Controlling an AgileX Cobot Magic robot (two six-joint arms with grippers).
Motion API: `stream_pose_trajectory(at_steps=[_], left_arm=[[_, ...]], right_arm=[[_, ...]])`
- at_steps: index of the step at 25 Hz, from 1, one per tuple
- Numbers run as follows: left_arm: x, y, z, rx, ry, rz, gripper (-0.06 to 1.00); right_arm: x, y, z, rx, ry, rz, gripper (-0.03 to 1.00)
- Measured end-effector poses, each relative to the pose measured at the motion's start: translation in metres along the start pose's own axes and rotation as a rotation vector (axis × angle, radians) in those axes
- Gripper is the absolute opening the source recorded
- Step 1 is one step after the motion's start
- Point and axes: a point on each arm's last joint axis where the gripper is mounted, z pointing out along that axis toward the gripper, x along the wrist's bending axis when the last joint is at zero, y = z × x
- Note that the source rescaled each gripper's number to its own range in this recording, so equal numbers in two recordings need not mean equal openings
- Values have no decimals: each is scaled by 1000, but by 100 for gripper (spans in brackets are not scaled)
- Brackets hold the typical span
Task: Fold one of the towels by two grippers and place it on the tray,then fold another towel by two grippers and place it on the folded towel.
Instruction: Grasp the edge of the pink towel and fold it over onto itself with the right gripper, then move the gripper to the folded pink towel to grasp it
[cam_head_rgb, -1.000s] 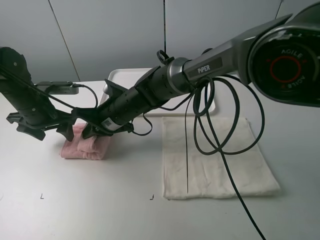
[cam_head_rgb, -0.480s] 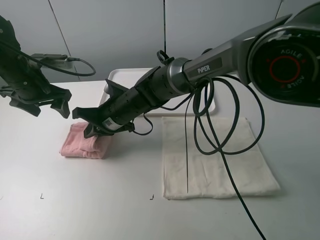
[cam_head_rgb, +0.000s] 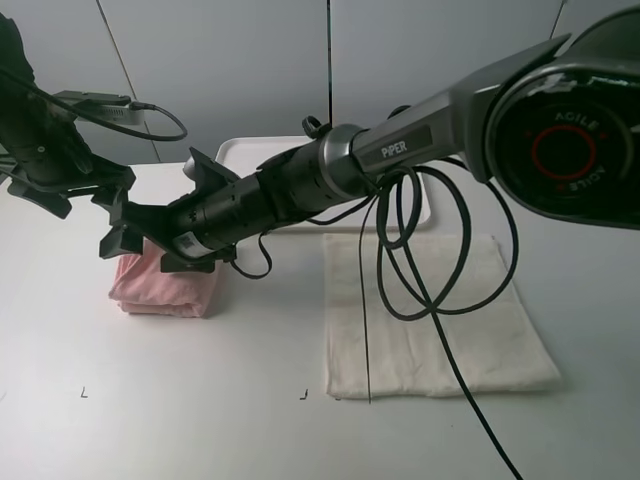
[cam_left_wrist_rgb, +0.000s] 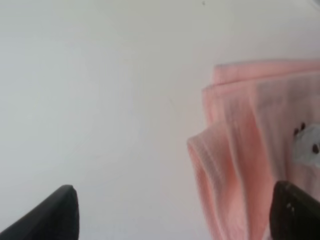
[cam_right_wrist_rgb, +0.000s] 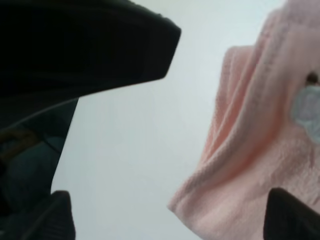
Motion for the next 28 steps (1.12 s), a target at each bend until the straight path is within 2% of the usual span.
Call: stream_pose_trajectory(at_steps=[3, 8, 12, 18, 25, 27, 28], left_arm=[[0, 0, 0, 0, 1, 2, 98], [0, 0, 0, 4, 1, 3, 98], [0, -1, 0, 7, 2, 3, 98], [0, -1, 0, 12, 2, 3, 98], [0, -1, 0, 13, 0, 2, 98], [0, -1, 0, 13, 0, 2, 98], [0, -1, 0, 13, 0, 2, 98]], right_arm=[[-9, 8, -11, 21, -32, -53, 77], [-16, 26, -43, 76, -157, -128, 75], [-30, 24, -47, 104, -247, 36, 75], [-50, 14, -33, 115, -250, 181, 75], [-57, 14, -24, 68, -200, 235, 75], [-60, 12, -21, 69, -195, 243, 71], [-61, 11, -19, 69, -193, 243, 65]])
